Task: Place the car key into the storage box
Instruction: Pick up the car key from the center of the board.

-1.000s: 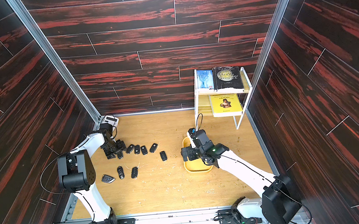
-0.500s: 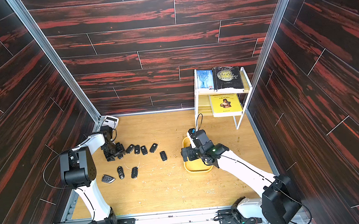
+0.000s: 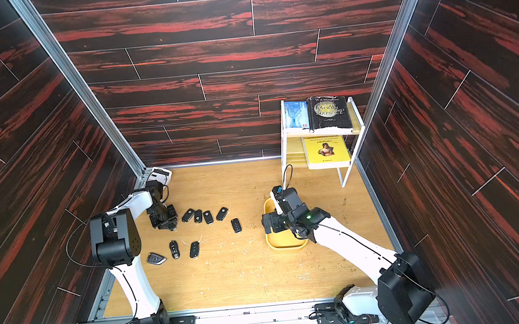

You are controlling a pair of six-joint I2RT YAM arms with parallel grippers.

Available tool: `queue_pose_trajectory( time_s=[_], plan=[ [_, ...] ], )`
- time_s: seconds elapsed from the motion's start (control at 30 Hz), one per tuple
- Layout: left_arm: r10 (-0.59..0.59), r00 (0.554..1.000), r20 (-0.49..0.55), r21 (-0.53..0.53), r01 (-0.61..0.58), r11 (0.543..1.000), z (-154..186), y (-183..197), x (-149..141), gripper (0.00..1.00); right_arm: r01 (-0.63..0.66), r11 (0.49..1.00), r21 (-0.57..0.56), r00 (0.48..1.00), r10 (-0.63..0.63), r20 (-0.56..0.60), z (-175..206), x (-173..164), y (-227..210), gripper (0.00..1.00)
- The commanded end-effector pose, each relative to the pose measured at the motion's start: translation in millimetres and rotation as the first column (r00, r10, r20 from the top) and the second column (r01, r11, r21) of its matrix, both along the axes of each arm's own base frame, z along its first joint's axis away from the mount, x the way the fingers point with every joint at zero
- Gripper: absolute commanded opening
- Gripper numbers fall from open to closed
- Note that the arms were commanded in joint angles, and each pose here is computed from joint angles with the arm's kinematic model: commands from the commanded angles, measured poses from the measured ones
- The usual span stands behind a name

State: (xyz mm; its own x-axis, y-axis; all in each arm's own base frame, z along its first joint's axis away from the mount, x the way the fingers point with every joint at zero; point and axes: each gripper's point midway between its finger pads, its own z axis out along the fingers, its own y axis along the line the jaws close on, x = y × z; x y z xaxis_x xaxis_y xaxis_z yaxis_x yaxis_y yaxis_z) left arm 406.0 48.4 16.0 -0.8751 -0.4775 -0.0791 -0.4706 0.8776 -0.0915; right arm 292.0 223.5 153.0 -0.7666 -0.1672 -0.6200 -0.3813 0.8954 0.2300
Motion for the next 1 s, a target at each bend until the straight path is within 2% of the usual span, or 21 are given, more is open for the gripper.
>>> queue_pose_trajectory(
  time_s=[0.0,0.1,0.17,0.23,0.3,0.4,0.47,0.53,0.67,0.73,0.8,0.83,0.9,0.93,0.97],
  plan=[
    [-0.014,1.0,-0.021,-0.061,0.012,0.998,-4.0,-8.9,-4.0,0.04,-0.019,1.0,-0.003,0.999,0.019,-0.04,-6.5,-4.7,3.5,0.99],
    [-0.038,0.998,0.053,-0.144,0.045,0.989,10.2,-25.4,2.0,0.02,-0.069,0.996,0.054,0.996,0.071,-0.052,1.9,-10.1,13.9,0.99],
    [-0.048,0.986,0.161,-0.18,0.077,0.981,36.4,-35.3,8.8,0.02,-0.12,0.981,0.152,0.988,0.132,-0.074,14.6,-15.5,23.8,0.99],
    [-0.085,0.953,0.29,-0.199,0.147,0.969,71.7,-48.8,15.4,0.03,-0.163,0.951,0.264,0.975,0.196,-0.105,28.1,-21.0,31.2,0.99],
    [-0.147,0.901,0.408,-0.158,0.229,0.961,114.7,-61.2,15.7,0.03,-0.183,0.909,0.374,0.959,0.249,-0.135,40.8,-25.1,35.0,0.98],
    [-0.244,0.79,0.562,-0.087,0.35,0.933,177.9,-86.2,5.8,0.03,-0.217,0.789,0.574,0.917,0.367,-0.158,64.7,-35.5,44.2,0.99],
    [-0.291,0.691,0.662,-0.026,0.41,0.912,219.4,-101.8,-5.4,0.04,-0.233,0.699,0.676,0.877,0.451,-0.163,77.4,-45.2,52.1,0.99],
    [-0.307,0.534,0.788,0.037,0.455,0.889,263.4,-119.1,-13.0,0.07,-0.244,0.595,0.766,0.829,0.538,-0.154,90.2,-56.0,60.5,0.98],
    [-0.34,0.289,0.895,0.12,0.577,0.808,312.7,-151.7,-49.1,0.16,-0.242,0.428,0.871,0.765,0.636,-0.1,114.4,-70.3,65.6,0.99],
    [-0.361,0.214,0.908,0.161,0.618,0.77,322.6,-162.4,-65.4,0.18,-0.229,0.363,0.903,0.74,0.668,-0.081,125.4,-76.0,65.0,0.99],
    [-0.386,0.175,0.906,0.185,0.657,0.731,323.4,-173.4,-76.3,0.18,-0.214,0.289,0.933,0.725,0.688,-0.046,139.9,-82.4,63.5,0.99],
    [-0.394,0.141,0.908,0.194,0.692,0.695,324.3,-183.0,-83.2,0.18,-0.182,0.266,0.947,0.705,0.706,-0.062,143.6,-85.9,64.9,0.99],
    [-0.403,0.092,0.911,0.207,0.742,0.637,324.0,-201.3,-94.7,0.2,-0.172,0.159,0.972,0.667,0.745,-0.004,159.8,-97.3,65.8,0.98],
    [-0.409,0.073,0.909,0.221,0.749,0.625,324.3,-206.9,-95.3,0.21,-0.135,0.161,0.978,0.653,0.757,-0.035,156.0,-94.3,71.1,0.99],
    [-0.427,0.043,0.903,0.235,0.782,0.577,321.9,-216.4,-102.4,0.21,-0.13,0.157,0.979,0.644,0.764,-0.037,154.6,-95.4,76.8,0.99]
  ],
)
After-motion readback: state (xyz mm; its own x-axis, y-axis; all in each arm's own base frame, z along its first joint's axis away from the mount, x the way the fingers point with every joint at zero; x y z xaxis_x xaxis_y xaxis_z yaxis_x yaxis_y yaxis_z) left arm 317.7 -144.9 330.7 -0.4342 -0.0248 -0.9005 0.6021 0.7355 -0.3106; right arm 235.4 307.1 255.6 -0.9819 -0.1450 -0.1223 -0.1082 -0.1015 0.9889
